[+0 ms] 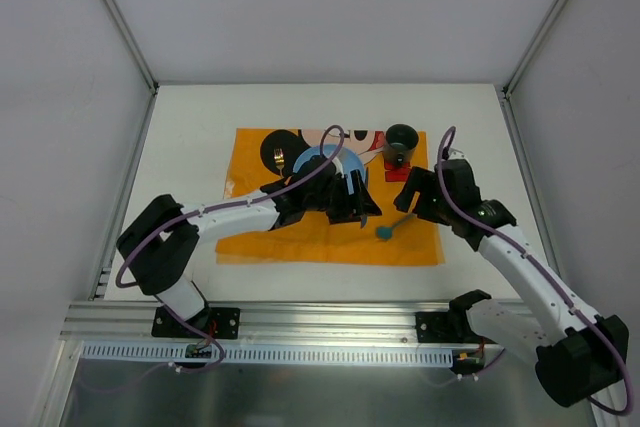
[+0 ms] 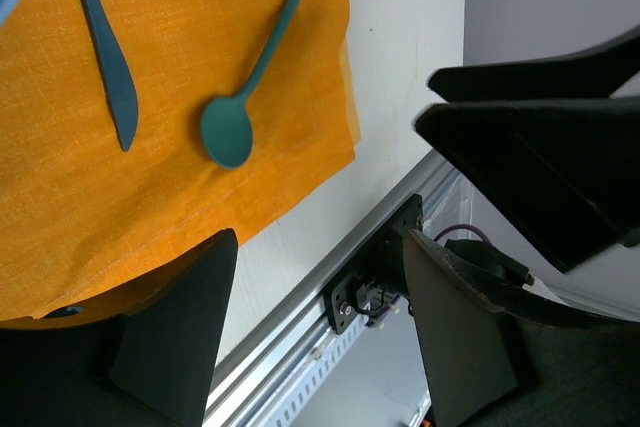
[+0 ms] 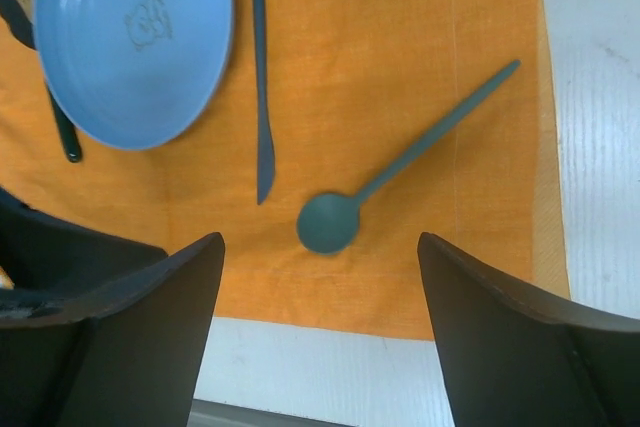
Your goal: Set the dinner table for one person
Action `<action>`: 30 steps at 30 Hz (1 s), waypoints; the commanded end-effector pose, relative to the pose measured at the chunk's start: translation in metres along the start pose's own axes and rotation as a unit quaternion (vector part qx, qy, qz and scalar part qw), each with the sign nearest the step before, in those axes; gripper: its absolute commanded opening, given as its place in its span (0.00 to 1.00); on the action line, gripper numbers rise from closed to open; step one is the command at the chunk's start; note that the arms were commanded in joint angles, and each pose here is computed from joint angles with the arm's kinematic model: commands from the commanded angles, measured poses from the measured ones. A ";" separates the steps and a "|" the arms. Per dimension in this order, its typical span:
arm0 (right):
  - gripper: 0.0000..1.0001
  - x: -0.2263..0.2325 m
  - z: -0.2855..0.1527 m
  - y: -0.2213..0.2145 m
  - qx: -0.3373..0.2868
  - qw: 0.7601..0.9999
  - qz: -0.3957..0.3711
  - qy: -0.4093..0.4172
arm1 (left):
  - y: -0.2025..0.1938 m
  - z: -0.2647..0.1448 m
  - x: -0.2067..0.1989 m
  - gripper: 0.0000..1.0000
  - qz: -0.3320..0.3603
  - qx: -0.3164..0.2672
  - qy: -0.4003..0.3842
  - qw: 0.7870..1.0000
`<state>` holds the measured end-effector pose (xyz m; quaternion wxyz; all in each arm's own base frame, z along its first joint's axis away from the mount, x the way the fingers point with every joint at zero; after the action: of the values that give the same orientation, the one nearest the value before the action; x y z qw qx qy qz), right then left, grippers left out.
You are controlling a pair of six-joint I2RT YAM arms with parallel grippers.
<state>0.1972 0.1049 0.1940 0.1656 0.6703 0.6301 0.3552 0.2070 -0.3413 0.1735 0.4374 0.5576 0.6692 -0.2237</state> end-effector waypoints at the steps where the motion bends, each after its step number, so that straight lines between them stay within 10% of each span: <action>1: 0.78 0.003 0.018 -0.008 0.038 0.999 -0.010 0.015 | 0.004 -0.007 -0.011 0.68 -0.007 -0.033 -0.020 0.999; 11: 0.48 0.011 0.068 -0.036 0.113 0.992 0.017 0.050 | -0.001 -0.022 0.003 0.67 -0.009 -0.048 -0.009 0.999; 30: 0.46 0.003 0.075 -0.032 0.132 0.991 -0.006 0.000 | -0.006 -0.031 0.010 0.67 -0.007 -0.055 -0.006 0.998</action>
<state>0.2217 0.1319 0.1176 0.0655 0.6808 0.6761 0.2742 0.1914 -0.3141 0.1635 0.4392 0.5360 0.6938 -0.1962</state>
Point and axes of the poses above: each gripper's point midway between its finger pads, its own z axis out along the fingers, its own x axis along the line the jaws close on, y = z × x, the point moved 7 cm from there along -z, back along the fingers, and after that the axes turned 9 degrees about -z, right-handed, at the moved point
